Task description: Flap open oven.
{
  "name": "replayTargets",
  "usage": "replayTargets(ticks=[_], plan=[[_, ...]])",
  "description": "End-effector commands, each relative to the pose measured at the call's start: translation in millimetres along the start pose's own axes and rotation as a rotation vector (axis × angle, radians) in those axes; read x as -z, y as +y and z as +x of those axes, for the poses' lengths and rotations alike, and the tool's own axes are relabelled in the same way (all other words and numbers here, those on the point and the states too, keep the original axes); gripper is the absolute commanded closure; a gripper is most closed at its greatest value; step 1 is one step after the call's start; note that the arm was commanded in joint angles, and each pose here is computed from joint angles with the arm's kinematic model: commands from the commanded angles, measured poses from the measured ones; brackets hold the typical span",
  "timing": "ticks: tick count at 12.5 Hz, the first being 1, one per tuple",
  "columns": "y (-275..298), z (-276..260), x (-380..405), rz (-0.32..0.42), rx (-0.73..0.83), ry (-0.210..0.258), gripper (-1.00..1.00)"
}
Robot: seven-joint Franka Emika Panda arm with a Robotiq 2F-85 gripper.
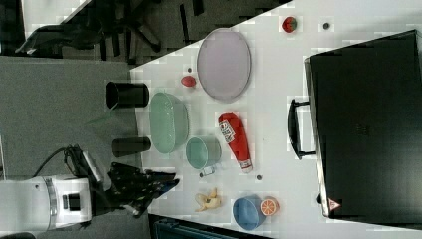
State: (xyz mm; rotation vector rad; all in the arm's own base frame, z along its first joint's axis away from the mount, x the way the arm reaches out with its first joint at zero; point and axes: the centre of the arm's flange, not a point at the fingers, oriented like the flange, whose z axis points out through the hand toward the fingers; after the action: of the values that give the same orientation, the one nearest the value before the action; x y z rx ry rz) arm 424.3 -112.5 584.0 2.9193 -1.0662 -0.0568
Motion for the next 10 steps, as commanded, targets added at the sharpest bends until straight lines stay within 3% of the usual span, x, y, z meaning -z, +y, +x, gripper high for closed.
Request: replayTargets(ticks=[1, 4, 8, 10], plan=[[43, 31, -15, -0.045, 0.259, 0.033, 0.65], [61, 60, -50, -0.071, 0.447, 0.029, 0.65], [69, 109, -96, -0.091, 0.589, 0.102, 0.65], [69, 127, -121, -0.114, 0.649, 0.111, 0.65]])
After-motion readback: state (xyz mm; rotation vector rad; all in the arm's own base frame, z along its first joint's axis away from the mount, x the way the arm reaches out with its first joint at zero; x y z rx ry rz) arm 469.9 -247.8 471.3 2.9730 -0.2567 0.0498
